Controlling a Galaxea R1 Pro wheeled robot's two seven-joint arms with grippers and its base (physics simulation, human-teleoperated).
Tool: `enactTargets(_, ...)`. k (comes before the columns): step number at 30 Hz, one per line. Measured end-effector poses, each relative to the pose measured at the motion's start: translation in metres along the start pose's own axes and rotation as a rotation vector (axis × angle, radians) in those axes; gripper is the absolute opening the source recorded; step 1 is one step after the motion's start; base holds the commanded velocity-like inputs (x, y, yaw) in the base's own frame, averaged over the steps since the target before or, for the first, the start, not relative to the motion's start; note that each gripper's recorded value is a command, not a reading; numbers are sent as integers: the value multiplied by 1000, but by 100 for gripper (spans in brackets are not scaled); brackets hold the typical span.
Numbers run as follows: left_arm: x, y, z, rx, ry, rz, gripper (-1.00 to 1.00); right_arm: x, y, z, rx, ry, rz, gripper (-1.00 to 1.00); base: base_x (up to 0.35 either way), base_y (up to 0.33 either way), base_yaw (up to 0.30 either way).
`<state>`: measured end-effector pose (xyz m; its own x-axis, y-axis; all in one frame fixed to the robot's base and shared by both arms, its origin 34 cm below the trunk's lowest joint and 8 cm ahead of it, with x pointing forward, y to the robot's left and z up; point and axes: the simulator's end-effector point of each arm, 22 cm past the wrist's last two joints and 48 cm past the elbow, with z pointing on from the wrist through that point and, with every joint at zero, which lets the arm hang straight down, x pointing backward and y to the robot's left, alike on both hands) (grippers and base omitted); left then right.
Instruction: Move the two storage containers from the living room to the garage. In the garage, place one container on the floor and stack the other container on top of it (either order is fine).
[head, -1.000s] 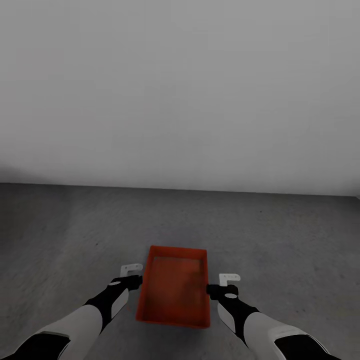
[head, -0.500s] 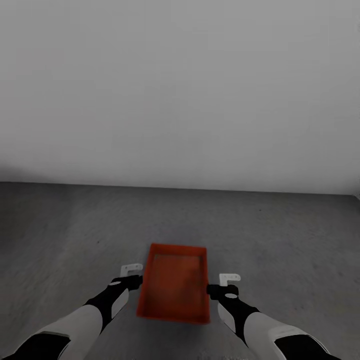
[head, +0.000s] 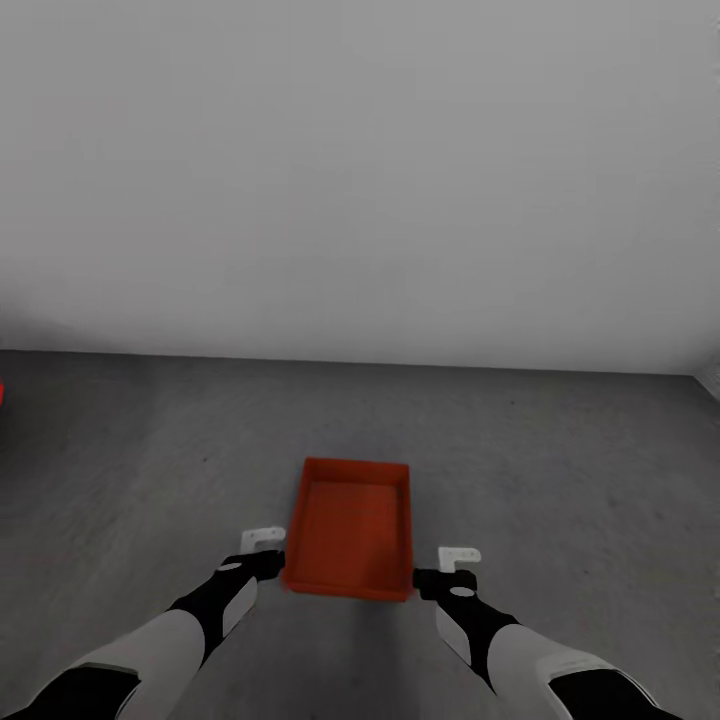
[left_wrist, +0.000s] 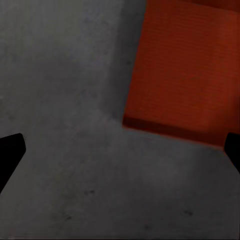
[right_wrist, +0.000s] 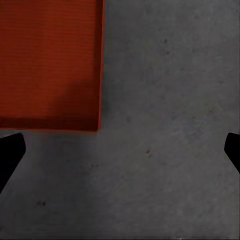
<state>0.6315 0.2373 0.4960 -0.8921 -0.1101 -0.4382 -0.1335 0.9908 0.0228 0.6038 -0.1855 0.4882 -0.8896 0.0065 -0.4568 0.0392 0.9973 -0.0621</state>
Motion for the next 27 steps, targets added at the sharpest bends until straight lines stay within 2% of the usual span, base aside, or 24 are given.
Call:
enactTargets(9,0,0,0,-1,0,0,100,-1,0,0,0,-2,0,100,-273,0,0)
enactTargets(27,0,-1,-1,1,-1,1,100,-1,3,-1,-5,-1,-1,100,-14,0,0)
